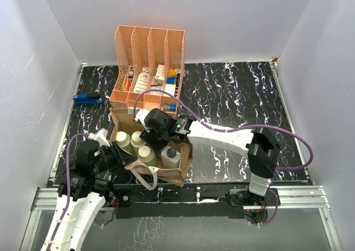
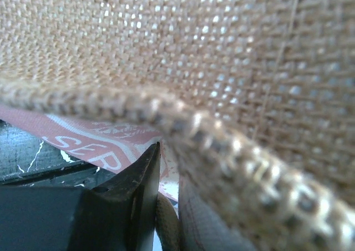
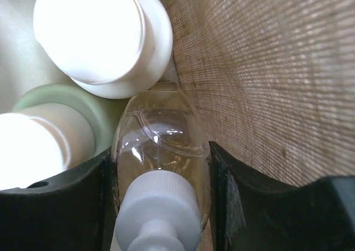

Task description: Take the personal care products out of the canvas bag

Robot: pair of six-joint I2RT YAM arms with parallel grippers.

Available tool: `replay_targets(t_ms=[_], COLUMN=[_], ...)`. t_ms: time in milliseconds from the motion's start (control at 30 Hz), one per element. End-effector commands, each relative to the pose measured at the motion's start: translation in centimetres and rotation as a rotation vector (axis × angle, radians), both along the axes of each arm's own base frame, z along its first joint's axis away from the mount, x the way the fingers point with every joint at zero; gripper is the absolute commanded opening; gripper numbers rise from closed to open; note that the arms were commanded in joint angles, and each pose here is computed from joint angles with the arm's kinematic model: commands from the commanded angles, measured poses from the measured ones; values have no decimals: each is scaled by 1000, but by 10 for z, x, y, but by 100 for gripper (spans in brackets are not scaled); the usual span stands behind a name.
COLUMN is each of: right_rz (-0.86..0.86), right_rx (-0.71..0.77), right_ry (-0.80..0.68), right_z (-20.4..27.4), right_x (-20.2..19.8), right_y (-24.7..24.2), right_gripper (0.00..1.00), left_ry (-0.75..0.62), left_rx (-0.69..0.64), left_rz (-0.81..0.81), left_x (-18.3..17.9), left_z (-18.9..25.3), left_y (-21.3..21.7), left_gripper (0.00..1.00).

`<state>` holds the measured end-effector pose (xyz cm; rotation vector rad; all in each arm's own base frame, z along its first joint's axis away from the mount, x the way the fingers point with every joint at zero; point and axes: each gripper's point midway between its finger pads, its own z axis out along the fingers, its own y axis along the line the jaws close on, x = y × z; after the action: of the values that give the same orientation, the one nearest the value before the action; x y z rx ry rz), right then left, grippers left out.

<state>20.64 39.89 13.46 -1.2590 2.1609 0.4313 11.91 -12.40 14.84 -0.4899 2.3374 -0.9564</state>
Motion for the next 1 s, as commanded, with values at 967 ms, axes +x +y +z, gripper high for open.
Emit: replay_targets(t_ms=[967], right_rz=[-328], right_rx=[1234], right_ry=[286], right_z=[342], right_x=[96], right_y=[-159], right_gripper=[8], left_ry=[-72], left_rx=[180], left_rz=[-16], left_x=[28], left_z=[16], left_y=[16], left_gripper=[0])
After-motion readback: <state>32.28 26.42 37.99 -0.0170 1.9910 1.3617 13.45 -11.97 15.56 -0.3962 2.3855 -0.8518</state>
